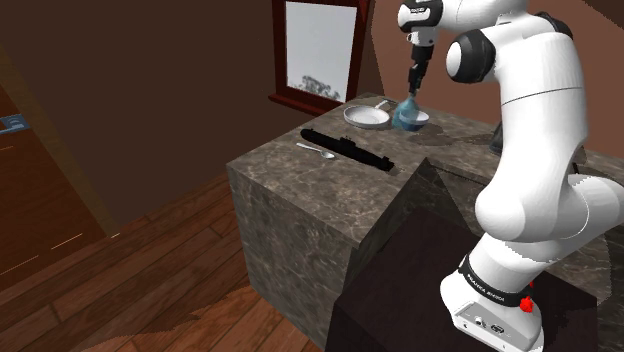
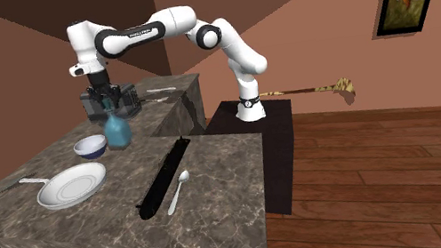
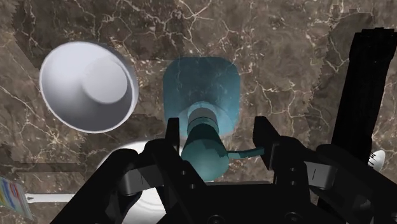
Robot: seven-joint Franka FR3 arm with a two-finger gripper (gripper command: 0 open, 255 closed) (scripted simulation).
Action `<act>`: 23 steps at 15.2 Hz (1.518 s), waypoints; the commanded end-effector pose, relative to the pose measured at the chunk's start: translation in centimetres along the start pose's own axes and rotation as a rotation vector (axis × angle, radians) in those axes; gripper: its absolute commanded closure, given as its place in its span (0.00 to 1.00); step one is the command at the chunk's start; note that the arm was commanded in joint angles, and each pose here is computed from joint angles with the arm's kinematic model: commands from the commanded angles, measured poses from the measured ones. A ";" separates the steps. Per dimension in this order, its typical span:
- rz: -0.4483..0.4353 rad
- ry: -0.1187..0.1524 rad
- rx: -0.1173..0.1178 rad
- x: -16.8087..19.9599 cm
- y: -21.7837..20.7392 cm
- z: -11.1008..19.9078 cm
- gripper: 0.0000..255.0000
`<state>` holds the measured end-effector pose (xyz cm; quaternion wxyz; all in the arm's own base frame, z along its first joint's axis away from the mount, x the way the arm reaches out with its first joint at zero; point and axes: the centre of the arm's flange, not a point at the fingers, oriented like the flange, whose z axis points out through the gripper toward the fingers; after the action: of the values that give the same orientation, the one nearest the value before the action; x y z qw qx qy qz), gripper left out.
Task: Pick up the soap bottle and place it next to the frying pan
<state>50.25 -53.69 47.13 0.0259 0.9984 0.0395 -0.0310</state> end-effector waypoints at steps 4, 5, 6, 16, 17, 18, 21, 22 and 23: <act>0.000 0.001 -0.001 0.1 -0.1 2.6 1.00; 0.000 0.001 -0.001 0.2 -0.2 3.1 1.00; 0.000 0.001 -0.001 0.2 -0.2 3.6 1.00; 0.000 0.001 -0.001 0.3 -0.2 4.8 0.00; 0.000 0.001 -0.001 0.3 -0.2 4.8 0.00; 0.000 0.001 -0.001 0.3 -0.2 4.8 0.00; 0.000 0.001 -0.001 0.3 -0.2 4.8 0.00; 0.000 0.001 -0.001 0.3 -0.2 3.5 0.00; 0.000 0.001 -0.001 0.3 -0.2 2.2 0.00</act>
<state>50.04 -53.66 43.80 0.0264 0.9984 0.0395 -0.0305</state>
